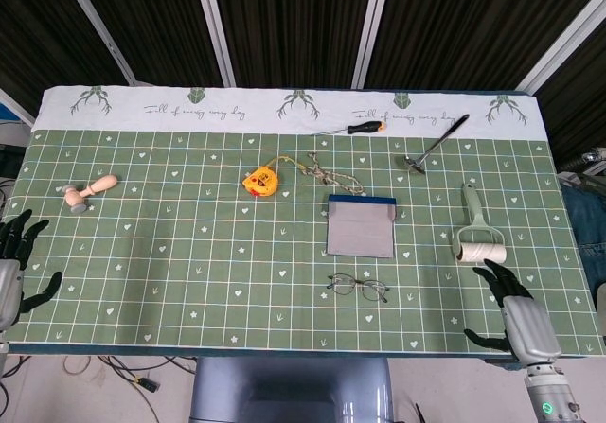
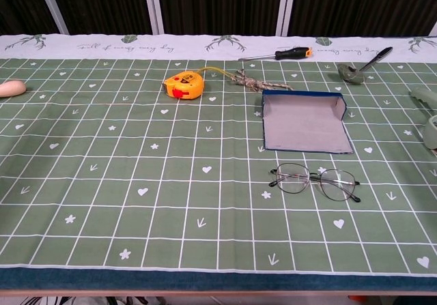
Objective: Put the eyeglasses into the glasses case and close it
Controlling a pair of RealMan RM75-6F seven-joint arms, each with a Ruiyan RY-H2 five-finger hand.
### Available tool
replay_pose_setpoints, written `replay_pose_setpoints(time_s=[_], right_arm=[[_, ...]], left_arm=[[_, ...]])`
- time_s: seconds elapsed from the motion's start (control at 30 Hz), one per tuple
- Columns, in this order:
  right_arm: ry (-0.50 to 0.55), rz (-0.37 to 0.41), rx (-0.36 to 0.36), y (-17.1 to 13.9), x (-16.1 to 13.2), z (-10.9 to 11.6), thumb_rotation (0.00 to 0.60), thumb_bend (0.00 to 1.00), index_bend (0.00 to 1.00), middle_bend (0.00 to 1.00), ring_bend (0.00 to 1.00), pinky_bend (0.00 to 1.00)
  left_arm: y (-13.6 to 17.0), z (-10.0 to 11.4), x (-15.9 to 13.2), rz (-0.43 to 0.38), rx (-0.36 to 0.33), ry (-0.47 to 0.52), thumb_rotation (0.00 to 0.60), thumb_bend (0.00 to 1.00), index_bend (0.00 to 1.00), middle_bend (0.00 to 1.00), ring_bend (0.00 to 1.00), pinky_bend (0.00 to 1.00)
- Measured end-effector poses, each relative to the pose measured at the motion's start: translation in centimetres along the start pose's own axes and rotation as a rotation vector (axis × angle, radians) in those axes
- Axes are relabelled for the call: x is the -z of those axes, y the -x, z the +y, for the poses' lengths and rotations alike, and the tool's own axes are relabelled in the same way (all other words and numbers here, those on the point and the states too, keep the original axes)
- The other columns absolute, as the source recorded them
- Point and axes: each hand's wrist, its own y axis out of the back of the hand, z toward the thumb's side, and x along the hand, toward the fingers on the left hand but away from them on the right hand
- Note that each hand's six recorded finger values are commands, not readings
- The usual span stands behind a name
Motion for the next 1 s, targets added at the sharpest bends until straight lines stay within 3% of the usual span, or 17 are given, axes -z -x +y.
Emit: replay_pose_setpoints(time_s=[0.2,0.27,0.47,0.8,1.0], right_arm=[[0.132,-0.037,-0.18,4.2,-0.7,-1.3,0.6,0.24,0.28,0.09,0.09,0.24],[0.169,-0.045,-0.206,5.7,-1.2,-1.3,0.6,0.24,0.31,0.09,0.09,0.24],[0.219,-0.031,-0.209,9.3,-4.0,-1.8,0.6,0.24,0.36,0.09,0.09,0.24],[0.123,-0.001,-0.224,11.9,-8.9,-6.9,0.6,0.28,0.41,0.09,0.09,0.24],[0.077,0.007,-0.202,12.9,-11.2,-8.6,0.6,0.31,0.43,0.09,0.09,0.24]], left_arm=[[0.1,0.2,0.1,0.004,-0.007,0.01,0.6,0.31,0.11,0.0,0.0,0.0],[0.1,0.2,0.1,0.006,-0.007,0.013,0.6,0.31,0.11,0.0,0.0,0.0],[0.1,0.1,0.1,0.007,-0.006,0.013,0.6,0.31,0.11,0.0,0.0,0.0],[0.1,0.2,0.1,0.01,-0.004,0.015,0.6,0.31,0.11,0.0,0.0,0.0],[0.0,0.2,0.1,0.01,-0.004,0.017,0.6,0.31,0.11,0.0,0.0,0.0]])
